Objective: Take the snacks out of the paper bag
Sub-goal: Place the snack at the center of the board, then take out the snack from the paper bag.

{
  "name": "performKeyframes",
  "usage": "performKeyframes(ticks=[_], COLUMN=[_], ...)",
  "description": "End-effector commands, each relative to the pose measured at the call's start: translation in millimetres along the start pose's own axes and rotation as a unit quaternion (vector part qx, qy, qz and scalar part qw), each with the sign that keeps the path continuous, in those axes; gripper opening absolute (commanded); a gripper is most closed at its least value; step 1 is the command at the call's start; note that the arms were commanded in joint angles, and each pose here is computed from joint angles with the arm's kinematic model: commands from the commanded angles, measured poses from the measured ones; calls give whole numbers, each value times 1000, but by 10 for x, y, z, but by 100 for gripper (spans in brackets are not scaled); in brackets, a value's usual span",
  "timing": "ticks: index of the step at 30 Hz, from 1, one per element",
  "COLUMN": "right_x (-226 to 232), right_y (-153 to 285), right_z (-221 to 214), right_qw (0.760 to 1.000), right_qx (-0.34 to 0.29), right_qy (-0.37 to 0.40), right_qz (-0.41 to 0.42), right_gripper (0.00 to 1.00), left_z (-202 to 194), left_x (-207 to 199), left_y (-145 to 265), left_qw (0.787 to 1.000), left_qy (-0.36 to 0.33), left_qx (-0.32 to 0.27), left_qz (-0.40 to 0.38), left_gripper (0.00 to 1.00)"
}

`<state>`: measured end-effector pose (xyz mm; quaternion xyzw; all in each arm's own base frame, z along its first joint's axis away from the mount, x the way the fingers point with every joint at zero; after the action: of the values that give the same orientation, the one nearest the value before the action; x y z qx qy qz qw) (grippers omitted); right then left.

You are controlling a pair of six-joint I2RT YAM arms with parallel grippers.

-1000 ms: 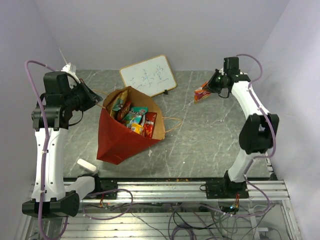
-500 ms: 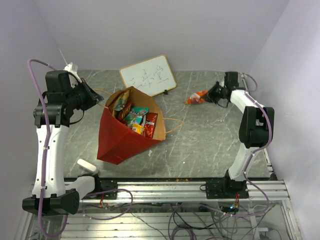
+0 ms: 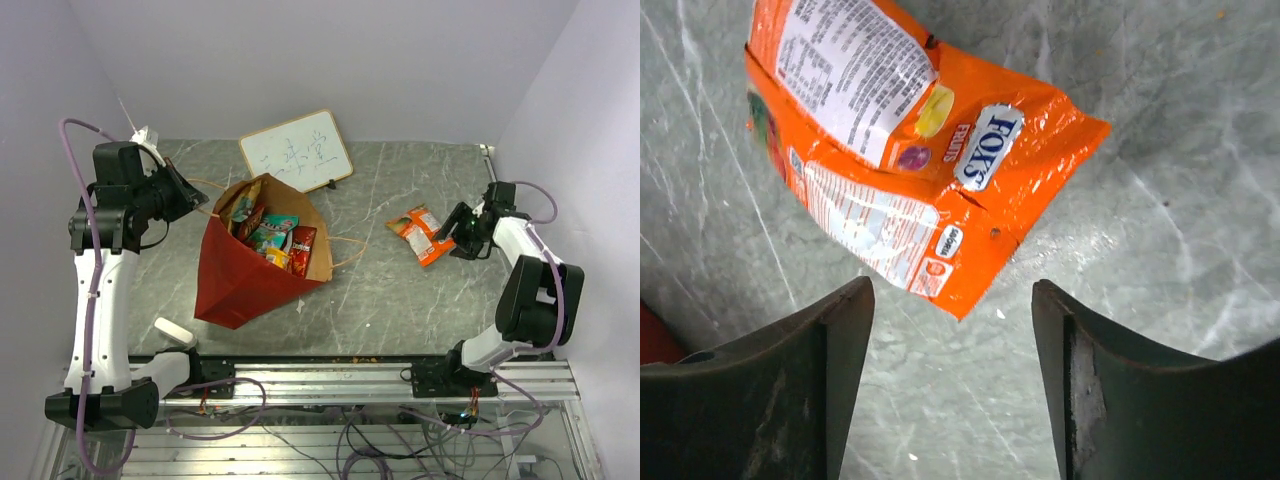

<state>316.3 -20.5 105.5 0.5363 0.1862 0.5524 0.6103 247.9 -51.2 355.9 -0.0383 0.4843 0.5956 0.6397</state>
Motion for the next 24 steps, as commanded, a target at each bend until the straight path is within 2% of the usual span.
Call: performKeyframes(ticks=[1,5,9,13,18,20,24], right_x=[-12,380,1193,2066,3124,3500,3976], right_y=[266,465,593,773,1000,1055,946], right_z=[59,248,206,-69,-619,-874,-1330], right_qw=[998,992,974,948,909,895,886], right_qx=[-19,-46,-53,-55,-60,-62,-40], right_qy=[57,116,215,285,329,334,320], right_qz=[-30,2,56,132,248,288,333], right_gripper=[67,70,71,71,70,70,67], left_z=[-9,-25,-44,-48,-36,-44,-45], left_x=[9,26,66,102,125,118,80], left_y=[81,118,137,161,179,162,130], left_qw=[1000,1000,999,999,999,999,1000], left_qy=[-17,-21,-24,-30,-29,-23,-12], left_qx=[-9,-11,-11,-14,-15,-11,-5], left_qz=[3,8,19,31,44,41,29], left_gripper=[7,7,7,7,7,7,7])
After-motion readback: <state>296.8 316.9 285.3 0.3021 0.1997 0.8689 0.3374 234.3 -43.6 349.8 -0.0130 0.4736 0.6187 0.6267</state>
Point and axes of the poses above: each gripper's point midway between its finger pads, its own y axis back along the fingers, its own x axis along the line the jaws close on, z = x × y, the point moved 5 cm from there along y, back along the fingers, and after that the axes turned 10 degrees about y, right-handed, at the moved point
